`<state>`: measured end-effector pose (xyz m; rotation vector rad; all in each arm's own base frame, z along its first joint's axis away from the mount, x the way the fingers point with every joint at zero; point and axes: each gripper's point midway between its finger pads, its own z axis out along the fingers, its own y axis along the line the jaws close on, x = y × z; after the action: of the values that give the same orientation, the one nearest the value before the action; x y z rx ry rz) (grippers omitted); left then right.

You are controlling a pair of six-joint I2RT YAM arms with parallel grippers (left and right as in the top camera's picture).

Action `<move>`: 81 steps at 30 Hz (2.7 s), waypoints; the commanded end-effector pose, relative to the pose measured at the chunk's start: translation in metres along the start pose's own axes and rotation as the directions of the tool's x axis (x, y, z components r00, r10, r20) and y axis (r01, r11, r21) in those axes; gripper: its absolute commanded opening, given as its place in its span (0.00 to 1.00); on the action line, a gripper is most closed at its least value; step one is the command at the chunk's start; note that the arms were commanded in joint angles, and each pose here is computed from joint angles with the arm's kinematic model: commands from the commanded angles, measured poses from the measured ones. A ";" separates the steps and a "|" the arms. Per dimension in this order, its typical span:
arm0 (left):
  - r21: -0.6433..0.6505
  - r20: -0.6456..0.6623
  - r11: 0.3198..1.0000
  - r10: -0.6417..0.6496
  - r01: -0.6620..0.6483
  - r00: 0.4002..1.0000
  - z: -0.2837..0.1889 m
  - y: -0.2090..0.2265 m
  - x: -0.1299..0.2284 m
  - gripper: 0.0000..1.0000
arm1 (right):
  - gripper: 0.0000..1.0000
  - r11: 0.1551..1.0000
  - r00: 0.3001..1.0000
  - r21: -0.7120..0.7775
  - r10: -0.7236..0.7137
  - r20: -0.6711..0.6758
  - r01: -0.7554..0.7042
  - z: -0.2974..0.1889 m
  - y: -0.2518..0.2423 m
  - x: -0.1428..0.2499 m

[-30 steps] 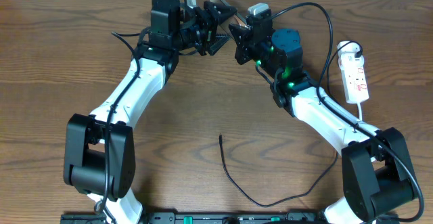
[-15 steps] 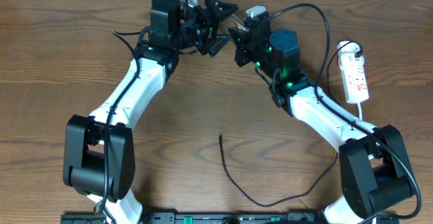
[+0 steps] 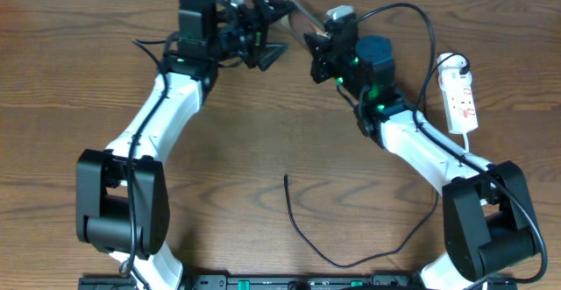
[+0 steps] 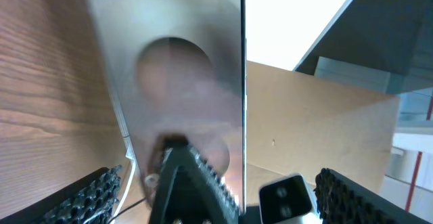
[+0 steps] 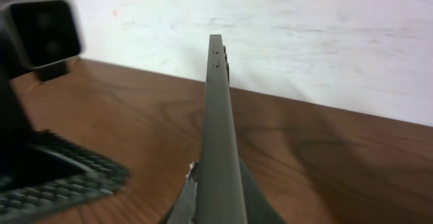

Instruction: Plug charger to phone and switch on socket

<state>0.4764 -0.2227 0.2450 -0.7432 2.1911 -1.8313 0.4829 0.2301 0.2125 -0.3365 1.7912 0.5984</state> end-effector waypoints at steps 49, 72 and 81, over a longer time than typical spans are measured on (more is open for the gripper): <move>0.030 0.123 0.949 0.308 -0.314 0.943 -0.063 -0.021 -0.052 0.94 | 0.01 -0.017 0.022 -0.213 0.984 -0.179 -0.977 -0.001 0.089 -0.051; 0.024 0.236 0.987 0.147 -0.157 0.960 -0.049 -0.024 -0.062 0.93 | 0.01 -0.137 -0.095 -0.190 0.972 -0.214 -0.972 0.000 0.120 -0.045; 0.026 0.215 0.988 0.144 -0.153 0.966 -0.041 -0.024 -0.054 0.71 | 0.01 -0.138 -0.096 -0.188 0.971 -0.218 -0.972 -0.001 0.129 -0.043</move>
<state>0.5133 -0.1572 0.2456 -0.7613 2.0403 -1.6286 0.4342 0.3255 0.2640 1.1377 1.6618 1.9514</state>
